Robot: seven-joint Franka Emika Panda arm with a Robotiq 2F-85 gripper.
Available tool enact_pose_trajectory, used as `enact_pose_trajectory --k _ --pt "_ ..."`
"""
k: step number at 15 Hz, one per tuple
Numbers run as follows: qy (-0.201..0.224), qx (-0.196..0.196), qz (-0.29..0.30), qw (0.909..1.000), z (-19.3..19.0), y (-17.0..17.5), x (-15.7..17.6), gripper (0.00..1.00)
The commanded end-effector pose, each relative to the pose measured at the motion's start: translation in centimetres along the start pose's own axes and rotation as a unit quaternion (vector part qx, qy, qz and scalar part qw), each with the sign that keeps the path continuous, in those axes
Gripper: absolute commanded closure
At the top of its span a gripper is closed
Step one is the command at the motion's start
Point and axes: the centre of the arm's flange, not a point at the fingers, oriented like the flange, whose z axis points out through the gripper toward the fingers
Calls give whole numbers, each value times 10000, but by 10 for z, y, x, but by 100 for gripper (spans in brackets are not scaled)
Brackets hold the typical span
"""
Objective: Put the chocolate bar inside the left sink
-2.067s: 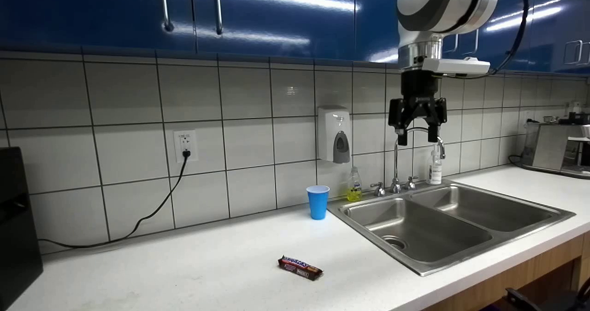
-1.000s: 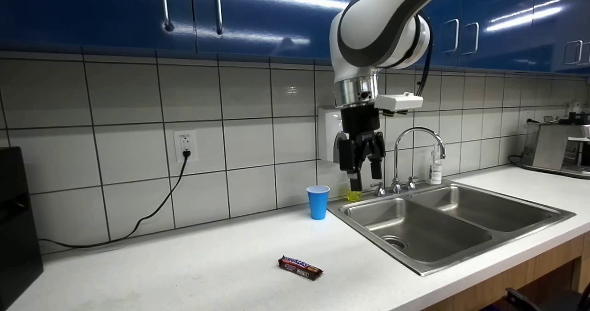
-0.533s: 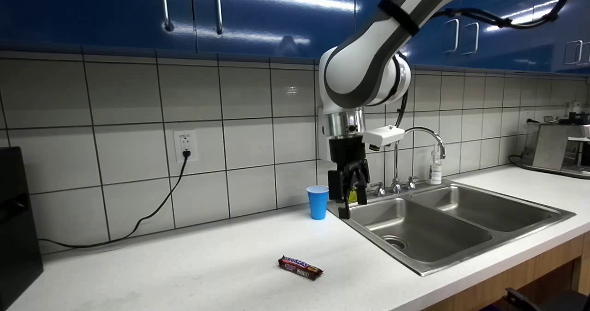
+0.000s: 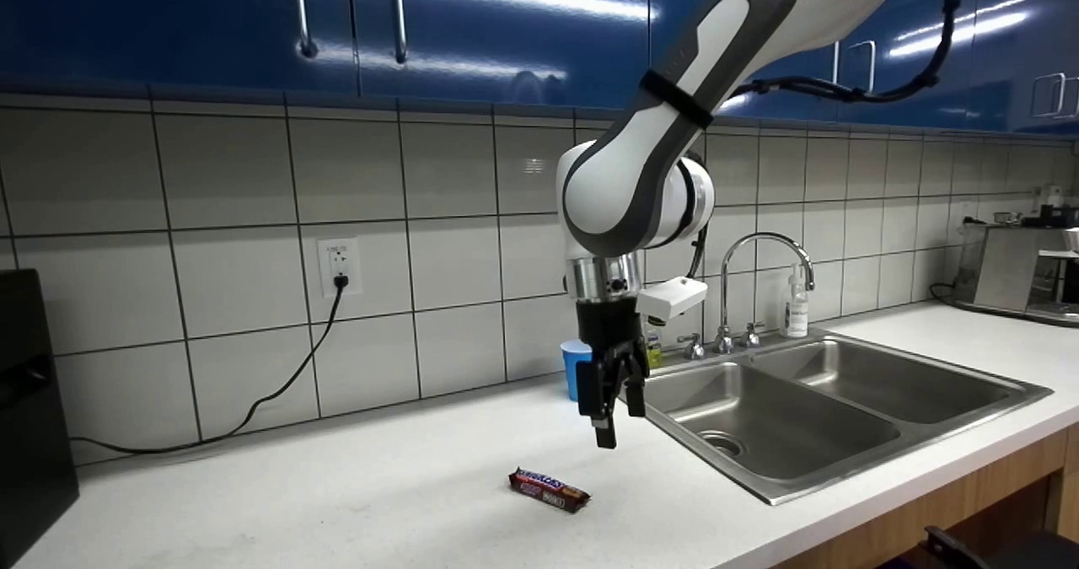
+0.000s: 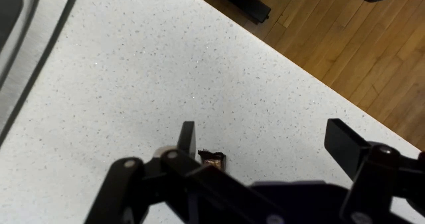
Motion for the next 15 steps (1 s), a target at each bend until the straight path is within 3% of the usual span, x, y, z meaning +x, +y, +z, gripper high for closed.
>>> enact_pose_trajectory --k 1,15 --pt "95 137 -284 9995 13 -4 32 0" --pt "417 352 -311 9980 72 30 109 0"
